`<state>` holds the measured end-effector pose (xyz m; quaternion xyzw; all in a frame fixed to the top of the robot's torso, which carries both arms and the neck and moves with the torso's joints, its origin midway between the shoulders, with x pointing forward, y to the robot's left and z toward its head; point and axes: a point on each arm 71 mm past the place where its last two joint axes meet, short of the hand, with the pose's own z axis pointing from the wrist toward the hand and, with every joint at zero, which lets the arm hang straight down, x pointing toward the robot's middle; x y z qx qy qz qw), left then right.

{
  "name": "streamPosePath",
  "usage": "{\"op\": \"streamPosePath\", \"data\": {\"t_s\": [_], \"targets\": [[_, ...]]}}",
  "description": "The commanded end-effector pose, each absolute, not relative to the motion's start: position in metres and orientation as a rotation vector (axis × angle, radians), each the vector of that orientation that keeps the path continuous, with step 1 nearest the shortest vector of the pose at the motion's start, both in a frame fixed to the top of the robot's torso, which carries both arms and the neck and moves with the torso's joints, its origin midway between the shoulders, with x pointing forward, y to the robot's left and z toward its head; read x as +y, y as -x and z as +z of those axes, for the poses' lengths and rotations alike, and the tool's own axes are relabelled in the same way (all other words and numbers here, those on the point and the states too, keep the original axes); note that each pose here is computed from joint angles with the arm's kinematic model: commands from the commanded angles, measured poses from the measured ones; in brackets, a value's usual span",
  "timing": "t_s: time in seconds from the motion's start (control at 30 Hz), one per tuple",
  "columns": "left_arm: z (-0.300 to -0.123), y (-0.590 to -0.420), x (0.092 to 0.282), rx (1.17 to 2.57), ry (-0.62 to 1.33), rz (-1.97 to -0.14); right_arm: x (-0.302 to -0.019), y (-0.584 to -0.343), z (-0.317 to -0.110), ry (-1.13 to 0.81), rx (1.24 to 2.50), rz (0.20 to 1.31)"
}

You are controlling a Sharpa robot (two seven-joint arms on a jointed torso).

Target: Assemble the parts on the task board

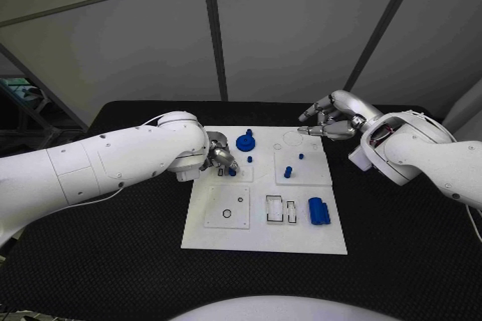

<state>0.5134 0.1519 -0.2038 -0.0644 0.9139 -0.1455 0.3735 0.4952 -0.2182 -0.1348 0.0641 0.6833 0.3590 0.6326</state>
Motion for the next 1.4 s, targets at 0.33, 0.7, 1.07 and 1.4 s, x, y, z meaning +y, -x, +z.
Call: {"op": "streamPosePath", "data": {"t_s": [0.33, 0.7, 1.07, 1.4], "targets": [[-0.2076, -0.5132, 0.1530, 2.371, 0.162, -0.344, -0.2181, -0.4950, -0.1339, -0.144, 1.564, 0.819], [-0.2073, -0.5139, 0.1552, 2.363, 0.175, -0.340, -0.2193, -0.4952, -0.1343, -0.146, 1.569, 0.815], [-0.2065, -0.5136, 0.1583, 2.349, 0.190, -0.344, -0.2201, -0.4958, -0.1351, -0.146, 1.577, 0.811], [-0.2022, -0.5131, 0.1620, 2.321, 0.212, -0.363, -0.2210, -0.4973, -0.1360, -0.149, 1.581, 0.809]]}}
